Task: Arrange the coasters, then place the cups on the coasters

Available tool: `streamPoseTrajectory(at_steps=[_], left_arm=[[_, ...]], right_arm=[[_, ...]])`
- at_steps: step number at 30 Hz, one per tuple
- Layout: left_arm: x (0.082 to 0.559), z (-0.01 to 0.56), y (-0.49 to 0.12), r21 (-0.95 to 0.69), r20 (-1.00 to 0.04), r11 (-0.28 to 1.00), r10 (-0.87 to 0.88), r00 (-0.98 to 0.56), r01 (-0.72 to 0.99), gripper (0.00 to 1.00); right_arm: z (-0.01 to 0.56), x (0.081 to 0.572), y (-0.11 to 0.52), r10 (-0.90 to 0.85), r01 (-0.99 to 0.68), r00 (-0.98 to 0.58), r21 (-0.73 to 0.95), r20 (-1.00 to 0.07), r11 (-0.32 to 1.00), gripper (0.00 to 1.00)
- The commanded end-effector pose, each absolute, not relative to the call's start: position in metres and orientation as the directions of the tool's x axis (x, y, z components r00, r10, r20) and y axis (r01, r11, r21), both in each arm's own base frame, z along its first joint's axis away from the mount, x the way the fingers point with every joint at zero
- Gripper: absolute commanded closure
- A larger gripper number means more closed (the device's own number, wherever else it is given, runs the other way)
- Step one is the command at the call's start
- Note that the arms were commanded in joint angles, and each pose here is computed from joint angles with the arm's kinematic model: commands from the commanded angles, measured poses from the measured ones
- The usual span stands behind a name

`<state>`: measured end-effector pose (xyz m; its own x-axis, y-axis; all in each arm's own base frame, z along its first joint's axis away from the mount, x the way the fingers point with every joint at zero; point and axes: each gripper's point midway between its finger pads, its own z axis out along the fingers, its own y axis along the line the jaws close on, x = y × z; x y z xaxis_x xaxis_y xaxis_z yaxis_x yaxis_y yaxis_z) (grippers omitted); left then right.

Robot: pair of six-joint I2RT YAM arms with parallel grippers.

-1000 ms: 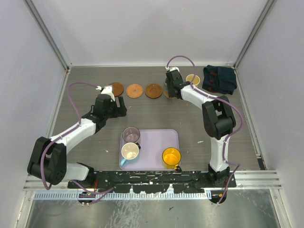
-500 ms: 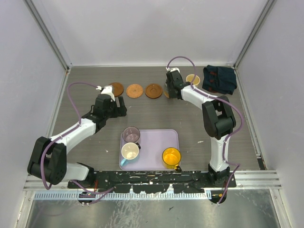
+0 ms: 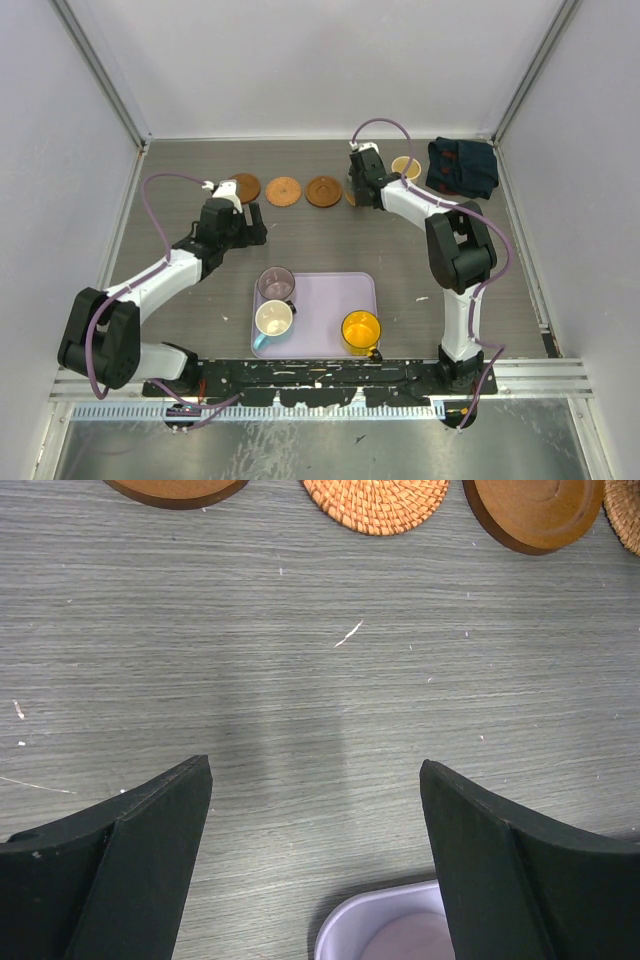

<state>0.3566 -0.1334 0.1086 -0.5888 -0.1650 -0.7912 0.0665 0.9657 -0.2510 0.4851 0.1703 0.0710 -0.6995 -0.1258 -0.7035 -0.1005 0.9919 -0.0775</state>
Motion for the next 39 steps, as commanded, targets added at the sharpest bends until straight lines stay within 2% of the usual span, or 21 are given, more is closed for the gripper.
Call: streamPoseTrajectory(at_steps=[1, 17, 34, 39], left_arm=[[0.369, 0.125, -0.138, -0.276, -0.822, 0.957, -0.187, -0.538, 0.088, 0.14], [0.367, 0.122, -0.139, -0.281, -0.817, 0.955, -0.189, -0.545, 0.090, 0.14], [0.367, 0.124, -0.139, -0.285, -0.818, 0.954, -0.194, -0.542, 0.089, 0.14], [0.366, 0.123, -0.139, -0.287, -0.816, 0.954, -0.196, -0.543, 0.088, 0.14]], right_arm=[[0.111, 0.513, 0.177, -0.057, -0.064, -0.575, -0.024, -0.816, 0.998, 0.99], [0.093, 0.513, 0.179, -0.057, -0.065, -0.602, -0.023, -0.796, 0.998, 0.99], [0.098, 0.503, 0.166, -0.058, -0.024, -0.618, -0.055, -0.784, 0.998, 0.99], [0.095, 0.499, 0.164, -0.058, -0.022, -0.629, -0.057, -0.775, 0.998, 0.88]])
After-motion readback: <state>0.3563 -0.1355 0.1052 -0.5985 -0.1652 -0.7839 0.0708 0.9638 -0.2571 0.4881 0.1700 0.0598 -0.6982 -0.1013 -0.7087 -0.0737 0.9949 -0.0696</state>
